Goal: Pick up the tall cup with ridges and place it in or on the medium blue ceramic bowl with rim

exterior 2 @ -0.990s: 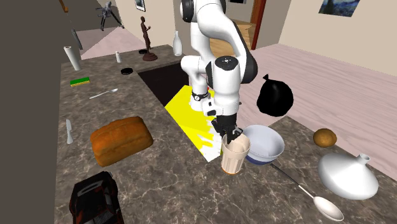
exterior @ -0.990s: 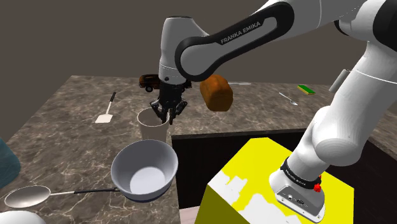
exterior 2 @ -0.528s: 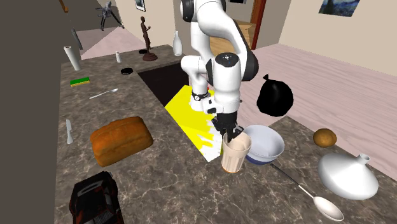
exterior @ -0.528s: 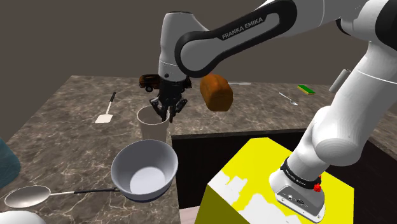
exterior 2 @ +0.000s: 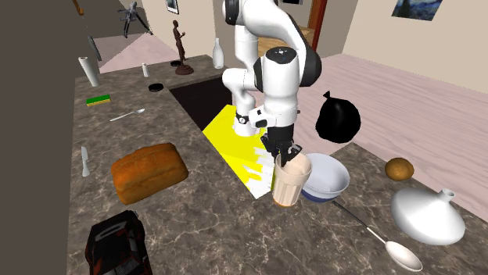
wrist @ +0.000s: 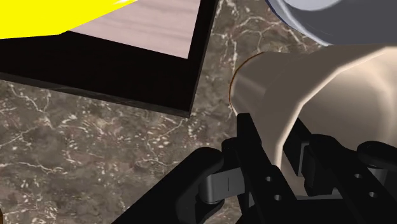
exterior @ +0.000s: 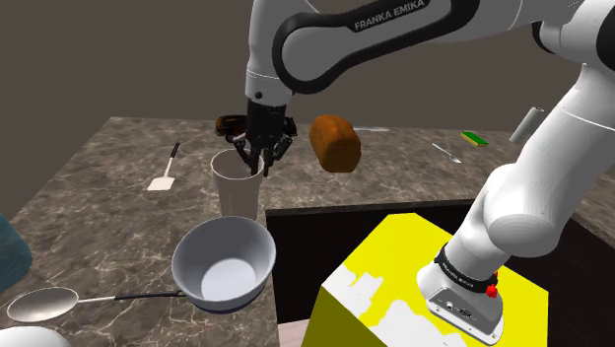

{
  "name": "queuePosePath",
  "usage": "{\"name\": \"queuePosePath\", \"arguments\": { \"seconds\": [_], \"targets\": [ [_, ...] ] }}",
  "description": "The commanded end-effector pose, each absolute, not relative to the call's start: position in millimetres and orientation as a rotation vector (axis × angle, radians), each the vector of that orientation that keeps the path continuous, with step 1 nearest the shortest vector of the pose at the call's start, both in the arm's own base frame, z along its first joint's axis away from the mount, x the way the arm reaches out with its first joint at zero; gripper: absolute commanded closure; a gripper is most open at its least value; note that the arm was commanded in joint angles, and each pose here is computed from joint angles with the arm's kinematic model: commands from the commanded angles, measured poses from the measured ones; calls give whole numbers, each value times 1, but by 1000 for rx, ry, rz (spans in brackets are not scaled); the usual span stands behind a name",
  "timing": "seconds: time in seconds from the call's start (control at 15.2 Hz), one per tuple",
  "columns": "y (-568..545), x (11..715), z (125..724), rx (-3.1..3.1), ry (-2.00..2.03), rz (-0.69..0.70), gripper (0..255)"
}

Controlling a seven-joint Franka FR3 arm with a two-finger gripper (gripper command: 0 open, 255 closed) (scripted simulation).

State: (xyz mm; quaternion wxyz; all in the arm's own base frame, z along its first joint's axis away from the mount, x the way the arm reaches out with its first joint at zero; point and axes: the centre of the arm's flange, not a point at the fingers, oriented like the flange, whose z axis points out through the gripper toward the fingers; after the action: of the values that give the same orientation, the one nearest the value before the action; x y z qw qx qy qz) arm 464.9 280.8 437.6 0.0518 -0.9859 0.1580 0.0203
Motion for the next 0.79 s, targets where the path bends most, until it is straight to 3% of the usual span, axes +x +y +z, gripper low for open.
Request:
{"name": "queuePosePath", "arguments": {
  "seconds": [0.0, 0.73],
  "targets": [
    [281, 464, 449, -2999, 481, 61, 255],
    [281, 464, 507, -2999, 481, 61, 255]
  ]
}}
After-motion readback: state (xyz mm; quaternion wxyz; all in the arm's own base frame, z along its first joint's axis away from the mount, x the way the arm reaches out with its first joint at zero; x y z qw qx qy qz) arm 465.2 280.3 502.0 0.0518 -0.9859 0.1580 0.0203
